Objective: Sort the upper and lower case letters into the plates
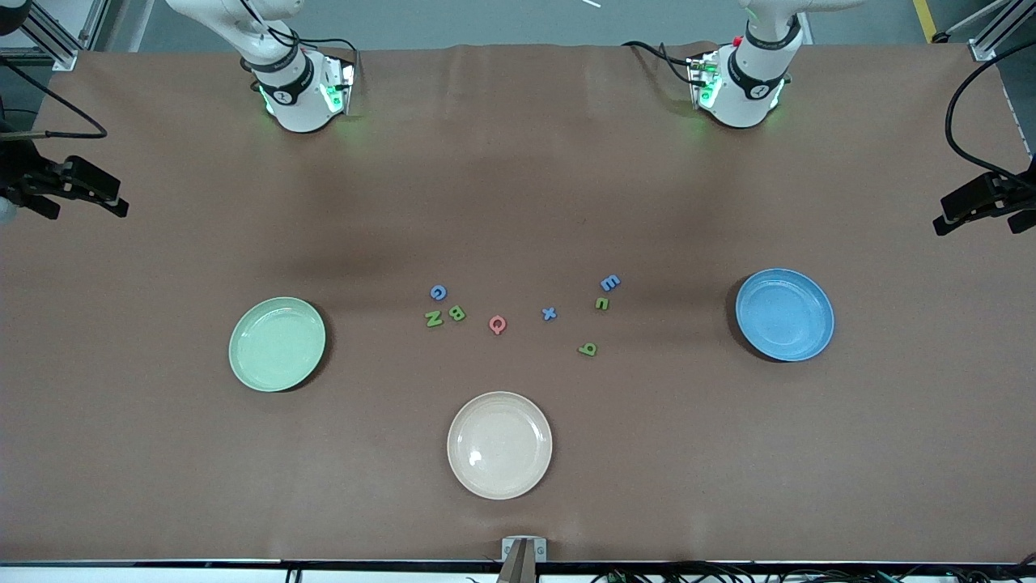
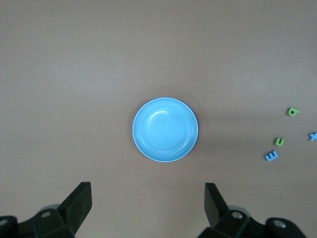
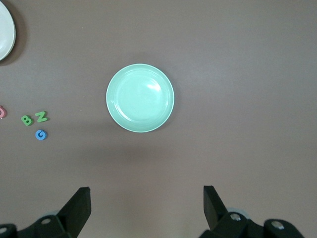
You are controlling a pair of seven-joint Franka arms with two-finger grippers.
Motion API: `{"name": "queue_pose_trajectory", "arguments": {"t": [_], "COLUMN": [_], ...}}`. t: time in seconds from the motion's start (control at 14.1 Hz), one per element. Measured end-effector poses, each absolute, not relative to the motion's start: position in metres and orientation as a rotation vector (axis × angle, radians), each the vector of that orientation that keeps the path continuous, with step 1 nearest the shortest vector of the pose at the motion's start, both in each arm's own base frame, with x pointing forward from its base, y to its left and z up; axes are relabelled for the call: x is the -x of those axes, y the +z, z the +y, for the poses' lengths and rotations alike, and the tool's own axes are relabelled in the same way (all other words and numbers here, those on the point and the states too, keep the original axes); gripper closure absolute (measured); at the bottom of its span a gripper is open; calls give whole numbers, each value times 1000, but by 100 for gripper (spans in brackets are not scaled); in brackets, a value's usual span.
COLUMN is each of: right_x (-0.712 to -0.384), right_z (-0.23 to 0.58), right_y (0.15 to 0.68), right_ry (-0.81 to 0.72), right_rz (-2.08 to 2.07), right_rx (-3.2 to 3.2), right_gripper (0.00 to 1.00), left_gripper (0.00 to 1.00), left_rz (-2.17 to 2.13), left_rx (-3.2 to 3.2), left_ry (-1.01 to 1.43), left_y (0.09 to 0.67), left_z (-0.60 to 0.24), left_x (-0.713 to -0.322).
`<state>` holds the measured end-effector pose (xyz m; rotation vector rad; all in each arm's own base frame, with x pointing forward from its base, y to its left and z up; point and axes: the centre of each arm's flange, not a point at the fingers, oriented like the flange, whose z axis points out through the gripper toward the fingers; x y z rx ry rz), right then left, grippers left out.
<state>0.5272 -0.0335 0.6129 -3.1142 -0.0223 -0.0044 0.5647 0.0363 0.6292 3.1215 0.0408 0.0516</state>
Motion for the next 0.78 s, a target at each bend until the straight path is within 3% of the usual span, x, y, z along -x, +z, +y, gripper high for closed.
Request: {"name": "queue_pose_trajectory", "arguments": {"t": [0.78], "right_x": [-527], "right_z": [-22], "right_y": [608], "right_ry": [24], "right_rz": [-56], "right_rx": [3113], "right_gripper": [0], "left_gripper": [0], "left_rz": [-13], "left_rx": [-3116], "left_ry": [-66], "left_y": [615], "left_z": [16], "left_x": [-562]}}
